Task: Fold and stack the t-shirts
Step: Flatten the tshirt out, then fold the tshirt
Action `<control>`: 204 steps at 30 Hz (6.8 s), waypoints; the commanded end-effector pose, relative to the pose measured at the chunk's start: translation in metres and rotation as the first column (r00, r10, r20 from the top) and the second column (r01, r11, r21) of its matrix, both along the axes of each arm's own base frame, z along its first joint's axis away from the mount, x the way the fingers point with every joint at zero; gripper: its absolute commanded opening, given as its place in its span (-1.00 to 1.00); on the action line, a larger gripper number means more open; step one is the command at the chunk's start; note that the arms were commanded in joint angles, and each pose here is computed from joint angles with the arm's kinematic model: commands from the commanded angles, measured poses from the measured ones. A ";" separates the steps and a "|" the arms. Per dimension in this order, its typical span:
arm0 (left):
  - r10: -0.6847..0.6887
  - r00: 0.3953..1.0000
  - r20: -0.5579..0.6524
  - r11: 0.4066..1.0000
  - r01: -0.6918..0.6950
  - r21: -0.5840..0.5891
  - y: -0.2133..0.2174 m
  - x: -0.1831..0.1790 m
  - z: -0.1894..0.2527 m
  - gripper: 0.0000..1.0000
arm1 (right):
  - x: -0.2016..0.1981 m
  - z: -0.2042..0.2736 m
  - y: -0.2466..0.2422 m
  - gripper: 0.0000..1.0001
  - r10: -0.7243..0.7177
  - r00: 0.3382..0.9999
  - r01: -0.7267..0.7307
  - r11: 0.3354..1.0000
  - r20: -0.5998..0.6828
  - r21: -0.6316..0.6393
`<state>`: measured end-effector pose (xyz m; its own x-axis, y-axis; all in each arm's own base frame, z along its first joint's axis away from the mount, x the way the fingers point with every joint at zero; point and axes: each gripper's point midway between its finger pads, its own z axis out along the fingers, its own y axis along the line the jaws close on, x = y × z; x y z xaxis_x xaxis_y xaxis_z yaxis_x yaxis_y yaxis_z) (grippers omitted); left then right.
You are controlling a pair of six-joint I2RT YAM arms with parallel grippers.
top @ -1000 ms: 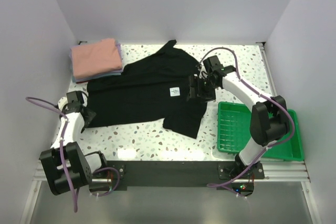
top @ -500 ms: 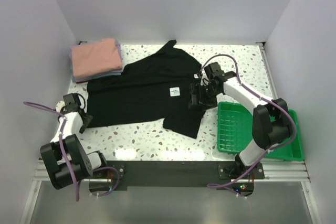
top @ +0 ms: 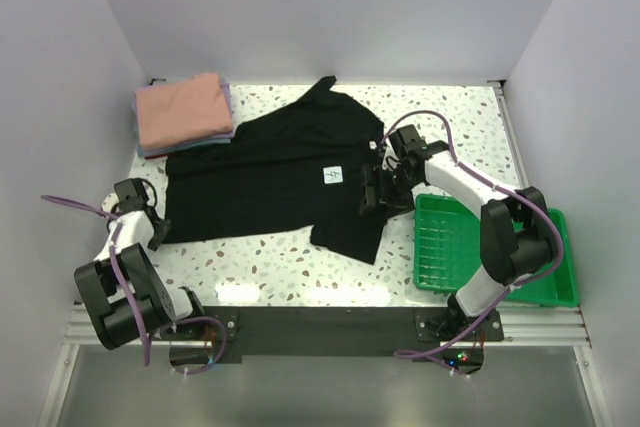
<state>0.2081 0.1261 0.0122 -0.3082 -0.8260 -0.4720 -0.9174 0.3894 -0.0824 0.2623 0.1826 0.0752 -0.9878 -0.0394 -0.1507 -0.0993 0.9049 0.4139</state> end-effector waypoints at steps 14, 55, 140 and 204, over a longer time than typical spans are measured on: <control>-0.112 0.993 0.038 0.993 0.111 0.040 0.012 0.022 0.015 -1.00 | -0.028 0.005 -0.005 0.61 0.069 0.998 -0.069 0.997 -0.002 -0.034; -0.268 0.957 0.113 0.952 0.245 0.186 -0.004 0.039 0.070 -1.00 | -0.093 -0.073 0.013 -0.55 -0.028 1.000 0.028 0.991 0.005 -0.129; -0.363 0.908 0.209 0.913 0.391 -0.113 -0.065 0.048 0.093 -1.00 | 0.086 0.067 0.021 -1.00 0.114 0.993 -0.098 0.951 0.037 -0.294; -0.335 0.926 0.175 0.941 0.337 0.015 -0.001 0.093 0.091 0.72 | 0.234 0.083 -0.019 0.08 -0.114 0.927 0.225 0.931 0.357 -0.287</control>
<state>0.2846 0.1145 0.0743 -0.5271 -0.7204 -0.4508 -0.7261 0.6574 -0.2014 0.4837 0.1764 0.1289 -0.9214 -0.0021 -0.3886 -0.0459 0.9936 0.1034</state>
